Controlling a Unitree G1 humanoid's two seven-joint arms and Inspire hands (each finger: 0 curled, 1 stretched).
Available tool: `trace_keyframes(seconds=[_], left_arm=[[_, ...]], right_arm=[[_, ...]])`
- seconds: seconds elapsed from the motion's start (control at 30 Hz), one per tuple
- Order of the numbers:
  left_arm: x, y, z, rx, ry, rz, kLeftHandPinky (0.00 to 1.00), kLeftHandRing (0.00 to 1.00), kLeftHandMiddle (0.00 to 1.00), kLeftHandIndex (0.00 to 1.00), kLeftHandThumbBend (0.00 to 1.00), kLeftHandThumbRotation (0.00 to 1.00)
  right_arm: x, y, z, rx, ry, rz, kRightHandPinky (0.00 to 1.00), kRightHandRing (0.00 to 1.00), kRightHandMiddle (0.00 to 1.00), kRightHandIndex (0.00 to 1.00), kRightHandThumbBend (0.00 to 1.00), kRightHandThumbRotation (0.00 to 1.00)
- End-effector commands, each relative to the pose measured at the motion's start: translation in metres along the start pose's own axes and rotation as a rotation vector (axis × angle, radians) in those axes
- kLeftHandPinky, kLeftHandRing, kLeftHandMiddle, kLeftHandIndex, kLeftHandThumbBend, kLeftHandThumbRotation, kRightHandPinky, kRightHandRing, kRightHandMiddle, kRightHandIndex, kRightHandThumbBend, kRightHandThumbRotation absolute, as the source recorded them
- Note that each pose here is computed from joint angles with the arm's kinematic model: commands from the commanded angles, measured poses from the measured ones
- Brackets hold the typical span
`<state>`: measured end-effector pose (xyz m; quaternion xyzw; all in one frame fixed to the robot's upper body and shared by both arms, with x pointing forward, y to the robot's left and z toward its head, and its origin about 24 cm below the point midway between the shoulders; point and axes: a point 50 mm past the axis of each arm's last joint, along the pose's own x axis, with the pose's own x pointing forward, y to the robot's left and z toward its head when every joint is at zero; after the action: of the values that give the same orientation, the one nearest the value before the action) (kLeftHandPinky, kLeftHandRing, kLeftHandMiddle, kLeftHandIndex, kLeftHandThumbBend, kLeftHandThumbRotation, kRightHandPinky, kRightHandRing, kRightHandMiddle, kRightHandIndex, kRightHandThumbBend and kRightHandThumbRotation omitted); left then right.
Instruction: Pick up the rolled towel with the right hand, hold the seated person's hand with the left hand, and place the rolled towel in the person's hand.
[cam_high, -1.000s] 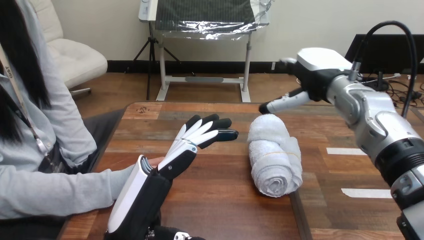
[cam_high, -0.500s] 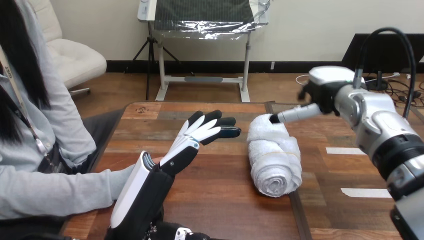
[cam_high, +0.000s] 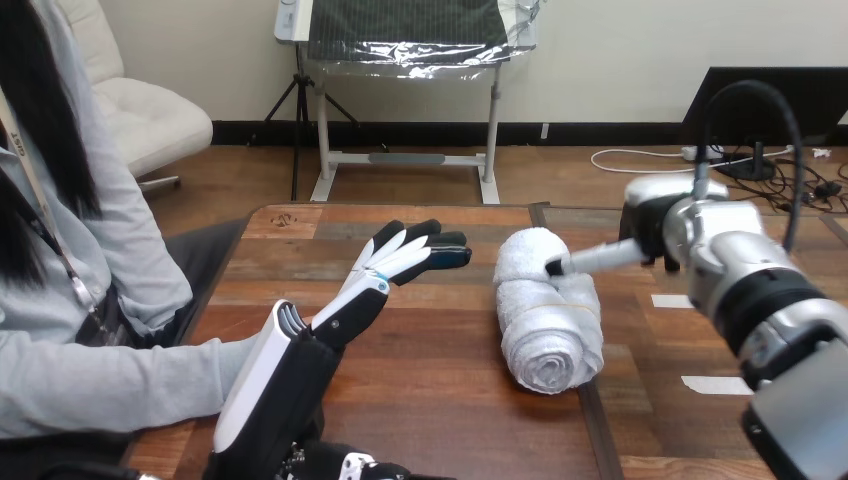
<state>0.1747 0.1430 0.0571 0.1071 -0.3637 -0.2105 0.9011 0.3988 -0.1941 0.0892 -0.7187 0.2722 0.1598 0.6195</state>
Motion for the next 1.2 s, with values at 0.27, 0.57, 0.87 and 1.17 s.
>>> trace_keyframes(seconds=[0.27, 0.57, 0.87, 1.17], left_arm=[[0.014, 0.009, 0.004, 0.0, -0.07, -0.01, 1.0, 0.9, 0.85, 0.8, 1.0, 0.6], [0.012, 0.01, 0.007, -0.024, -0.069, 0.021, 1.0, 0.92, 0.85, 0.78, 1.0, 0.61], [0.009, 0.013, 0.007, 0.019, -0.091, 0.025, 1.0, 0.91, 0.84, 0.8, 1.0, 0.64], [0.007, 0.014, 0.007, 0.023, -0.105, 0.047, 1.0, 0.89, 0.83, 0.78, 1.0, 0.64]], right_arm=[[-0.019, -0.052, 0.037, 0.091, -0.069, -0.075, 0.84, 0.95, 0.97, 0.96, 0.96, 1.0], [-0.017, -0.043, 0.046, 0.18, -0.095, -0.078, 0.96, 0.98, 0.98, 0.96, 0.94, 1.0], [-0.017, -0.038, 0.054, 0.29, -0.078, -0.094, 0.81, 0.92, 0.92, 0.93, 0.98, 1.0], [-0.016, -0.035, 0.059, 0.391, -0.101, -0.087, 0.9, 0.98, 0.95, 0.93, 0.99, 1.0]])
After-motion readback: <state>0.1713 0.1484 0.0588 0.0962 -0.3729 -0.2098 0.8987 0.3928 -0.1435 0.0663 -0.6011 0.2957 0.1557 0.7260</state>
